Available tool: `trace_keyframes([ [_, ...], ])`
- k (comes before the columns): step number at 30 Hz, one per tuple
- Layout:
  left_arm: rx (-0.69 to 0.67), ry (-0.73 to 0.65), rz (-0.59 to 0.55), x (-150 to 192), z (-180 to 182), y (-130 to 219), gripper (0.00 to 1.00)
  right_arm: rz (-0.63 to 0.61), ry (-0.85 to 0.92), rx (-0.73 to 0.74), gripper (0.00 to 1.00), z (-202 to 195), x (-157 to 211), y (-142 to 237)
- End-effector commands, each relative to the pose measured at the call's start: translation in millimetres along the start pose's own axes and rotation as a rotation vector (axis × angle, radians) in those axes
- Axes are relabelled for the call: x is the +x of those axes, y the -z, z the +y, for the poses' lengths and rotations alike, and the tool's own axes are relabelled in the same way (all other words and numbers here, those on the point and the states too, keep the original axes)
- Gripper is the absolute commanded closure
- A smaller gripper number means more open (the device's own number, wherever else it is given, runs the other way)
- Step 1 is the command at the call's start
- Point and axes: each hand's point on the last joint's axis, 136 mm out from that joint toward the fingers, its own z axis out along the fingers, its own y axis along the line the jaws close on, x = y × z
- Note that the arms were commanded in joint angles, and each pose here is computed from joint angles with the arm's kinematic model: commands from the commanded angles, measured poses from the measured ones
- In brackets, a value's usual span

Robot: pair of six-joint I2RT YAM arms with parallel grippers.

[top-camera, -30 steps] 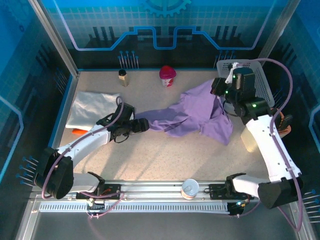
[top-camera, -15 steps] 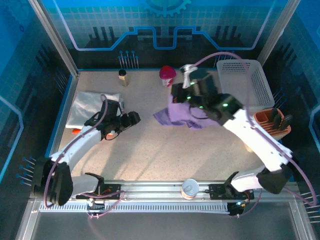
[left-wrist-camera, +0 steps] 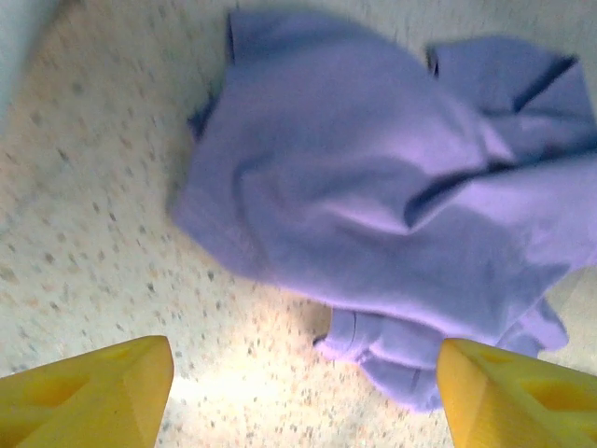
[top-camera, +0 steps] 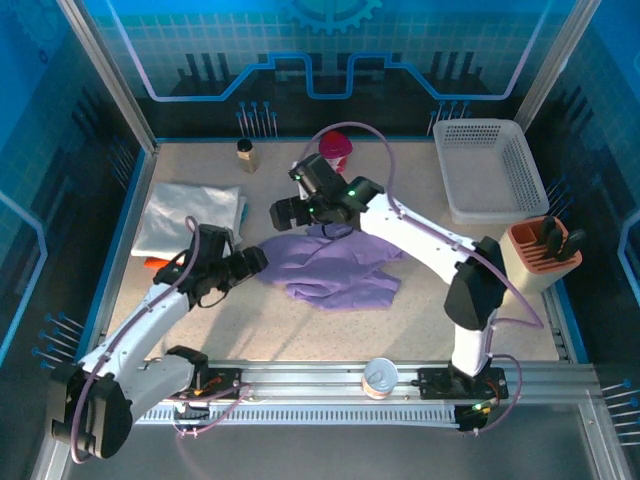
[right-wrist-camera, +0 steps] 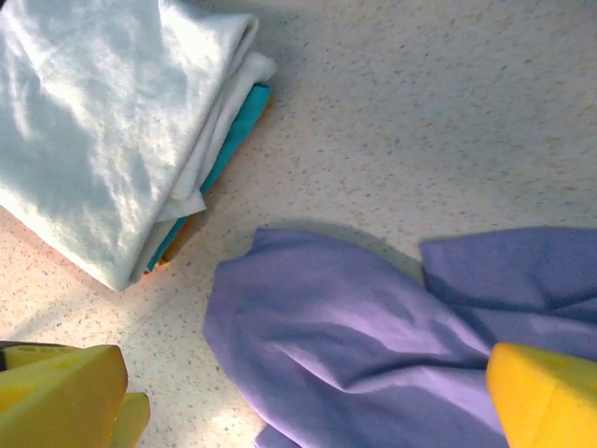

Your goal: Fold and stack the t-shirts

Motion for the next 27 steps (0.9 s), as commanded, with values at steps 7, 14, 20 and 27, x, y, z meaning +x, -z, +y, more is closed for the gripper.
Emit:
trace_keyframes([
  [7, 0.027, -0.011, 0.128, 43, -21, -38, 0.24, 0.022, -0.148, 0.198, 0.0, -120, 49, 26],
  [14, 0.04, -0.015, 0.156, 39, -36, -65, 0.23, 0.099, -0.414, 0.34, 0.01, -226, 99, 38],
  [20, 0.043, -0.037, 0.218, 56, -50, -86, 0.24, 0.145, -0.593, 0.376, 0.09, -264, 150, 25],
  [27, 0.044, -0.052, 0.241, 65, -58, -107, 0.33, 0.14, -0.658, 0.197, 0.15, -259, 161, -12],
])
